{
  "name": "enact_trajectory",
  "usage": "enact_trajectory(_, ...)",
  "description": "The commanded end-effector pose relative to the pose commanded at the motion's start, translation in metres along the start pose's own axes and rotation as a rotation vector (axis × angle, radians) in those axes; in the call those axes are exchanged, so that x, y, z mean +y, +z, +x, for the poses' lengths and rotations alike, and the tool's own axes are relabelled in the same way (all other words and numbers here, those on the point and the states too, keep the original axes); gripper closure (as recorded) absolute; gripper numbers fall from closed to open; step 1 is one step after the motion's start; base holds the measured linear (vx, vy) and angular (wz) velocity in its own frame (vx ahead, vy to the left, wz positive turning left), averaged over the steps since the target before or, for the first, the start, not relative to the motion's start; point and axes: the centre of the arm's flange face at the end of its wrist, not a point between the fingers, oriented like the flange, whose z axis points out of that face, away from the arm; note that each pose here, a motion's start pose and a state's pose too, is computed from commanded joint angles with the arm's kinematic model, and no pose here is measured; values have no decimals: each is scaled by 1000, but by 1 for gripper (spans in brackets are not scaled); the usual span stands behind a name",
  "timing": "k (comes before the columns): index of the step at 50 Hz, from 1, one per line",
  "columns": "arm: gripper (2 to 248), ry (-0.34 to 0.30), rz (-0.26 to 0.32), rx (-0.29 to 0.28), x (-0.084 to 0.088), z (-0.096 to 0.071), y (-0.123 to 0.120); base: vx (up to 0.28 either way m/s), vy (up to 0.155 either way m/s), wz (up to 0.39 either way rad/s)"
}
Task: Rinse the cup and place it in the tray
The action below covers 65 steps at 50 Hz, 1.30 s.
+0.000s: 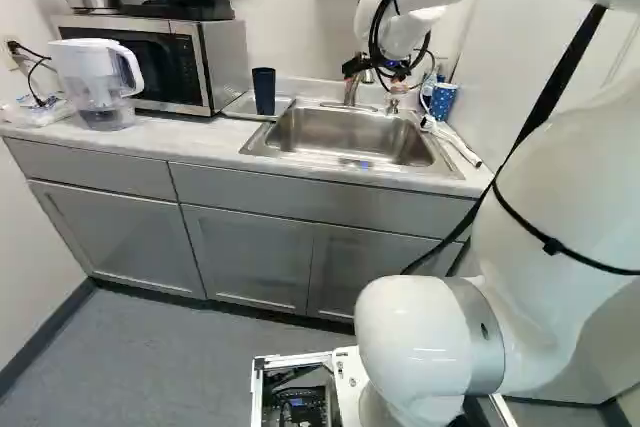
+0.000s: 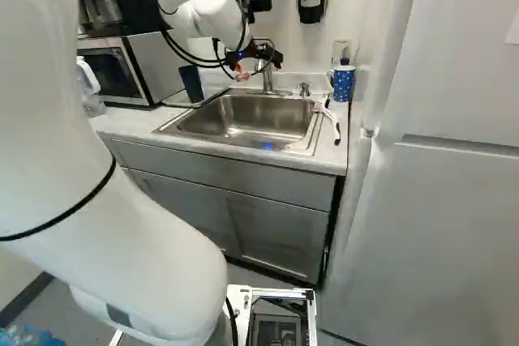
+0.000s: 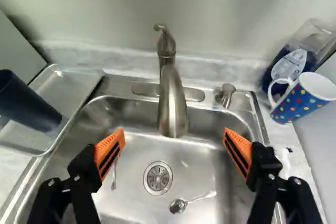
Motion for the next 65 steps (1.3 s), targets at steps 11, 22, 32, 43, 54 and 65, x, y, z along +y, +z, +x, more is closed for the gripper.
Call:
enact_trajectory(11, 3, 1, -2, -115, 0, -13, -4, 0, 0, 0)
enact_trajectory(22, 3, 1, -3, -231, 1, -23, -6, 0, 0, 0)
enact_trajectory(32, 3, 1, -3, -258, 1, -26, -7, 0, 0, 0)
enact_trajectory(43, 3, 1, -3, -258, 1, -26, -7, 0, 0, 0)
enact_trajectory(54, 3, 1, -3, -258, 1, -26, -7, 0, 0, 0)
enact_trajectory(65, 3, 1, -3, -258, 1, -26, -7, 0, 0, 0)
